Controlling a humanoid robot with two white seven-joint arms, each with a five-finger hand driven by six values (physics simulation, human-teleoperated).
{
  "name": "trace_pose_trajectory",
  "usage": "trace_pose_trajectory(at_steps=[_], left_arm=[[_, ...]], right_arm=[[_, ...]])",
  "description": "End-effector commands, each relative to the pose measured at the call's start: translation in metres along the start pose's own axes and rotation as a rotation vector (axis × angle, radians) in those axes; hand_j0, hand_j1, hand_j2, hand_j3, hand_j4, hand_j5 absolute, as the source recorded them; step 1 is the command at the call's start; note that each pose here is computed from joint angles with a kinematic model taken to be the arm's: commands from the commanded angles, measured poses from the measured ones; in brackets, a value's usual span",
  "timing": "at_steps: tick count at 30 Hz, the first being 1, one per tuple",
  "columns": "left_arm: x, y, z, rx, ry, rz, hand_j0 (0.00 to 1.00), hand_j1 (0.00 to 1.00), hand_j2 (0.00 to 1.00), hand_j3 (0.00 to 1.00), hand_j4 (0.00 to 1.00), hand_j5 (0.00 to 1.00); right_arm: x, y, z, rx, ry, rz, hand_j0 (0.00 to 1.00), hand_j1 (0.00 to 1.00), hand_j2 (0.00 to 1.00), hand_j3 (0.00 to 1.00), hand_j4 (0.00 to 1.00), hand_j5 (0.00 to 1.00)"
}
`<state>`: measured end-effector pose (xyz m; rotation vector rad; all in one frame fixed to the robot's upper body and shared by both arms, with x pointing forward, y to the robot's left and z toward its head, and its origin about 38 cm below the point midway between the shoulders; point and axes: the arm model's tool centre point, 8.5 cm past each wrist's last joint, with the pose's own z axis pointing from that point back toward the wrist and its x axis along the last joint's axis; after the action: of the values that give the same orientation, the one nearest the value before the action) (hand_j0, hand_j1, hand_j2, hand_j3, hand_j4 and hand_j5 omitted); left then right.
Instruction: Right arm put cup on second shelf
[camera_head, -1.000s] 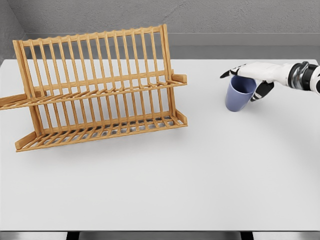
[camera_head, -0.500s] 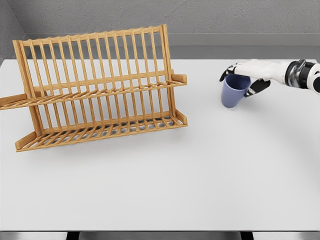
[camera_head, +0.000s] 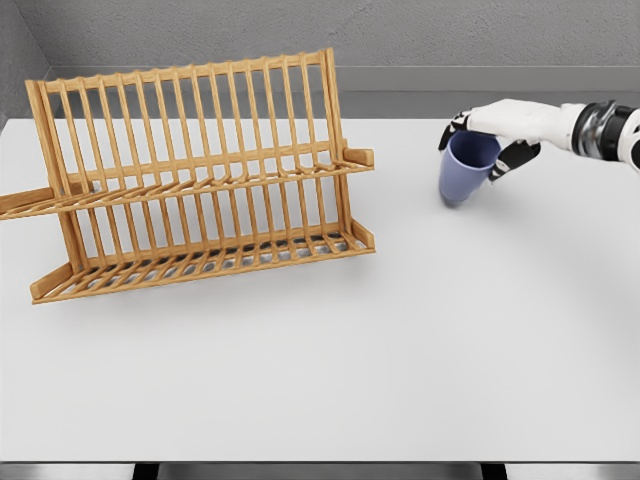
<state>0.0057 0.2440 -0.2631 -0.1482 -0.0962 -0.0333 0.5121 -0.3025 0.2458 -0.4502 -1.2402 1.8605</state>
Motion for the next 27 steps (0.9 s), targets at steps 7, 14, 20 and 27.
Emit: trace_pose_trajectory(at_steps=[7,14,20,27], left_arm=[[0.000,0.000,0.000,0.000,0.000,0.000,1.00,1.00,1.00,1.00,1.00,1.00],[0.000,0.000,0.000,0.000,0.000,0.000,1.00,1.00,1.00,1.00,1.00,1.00],[0.000,0.000,0.000,0.000,0.000,0.000,1.00,1.00,1.00,1.00,1.00,1.00],[0.000,0.000,0.000,0.000,0.000,0.000,1.00,1.00,1.00,1.00,1.00,1.00]], right_arm=[[-0.001,-0.021,0.009,-0.055,-0.002,0.010,0.63,0.63,0.63,0.63,0.63,0.63],[0.008,-0.040,0.016,-0.111,-0.027,0.032,0.62,0.62,0.62,0.62,0.62,0.62],[0.020,-0.056,0.021,-0.160,-0.055,0.055,0.62,0.62,0.62,0.62,0.62,0.62],[0.037,-0.070,0.016,-0.190,-0.097,0.081,0.62,0.62,0.62,0.62,0.62,0.62]])
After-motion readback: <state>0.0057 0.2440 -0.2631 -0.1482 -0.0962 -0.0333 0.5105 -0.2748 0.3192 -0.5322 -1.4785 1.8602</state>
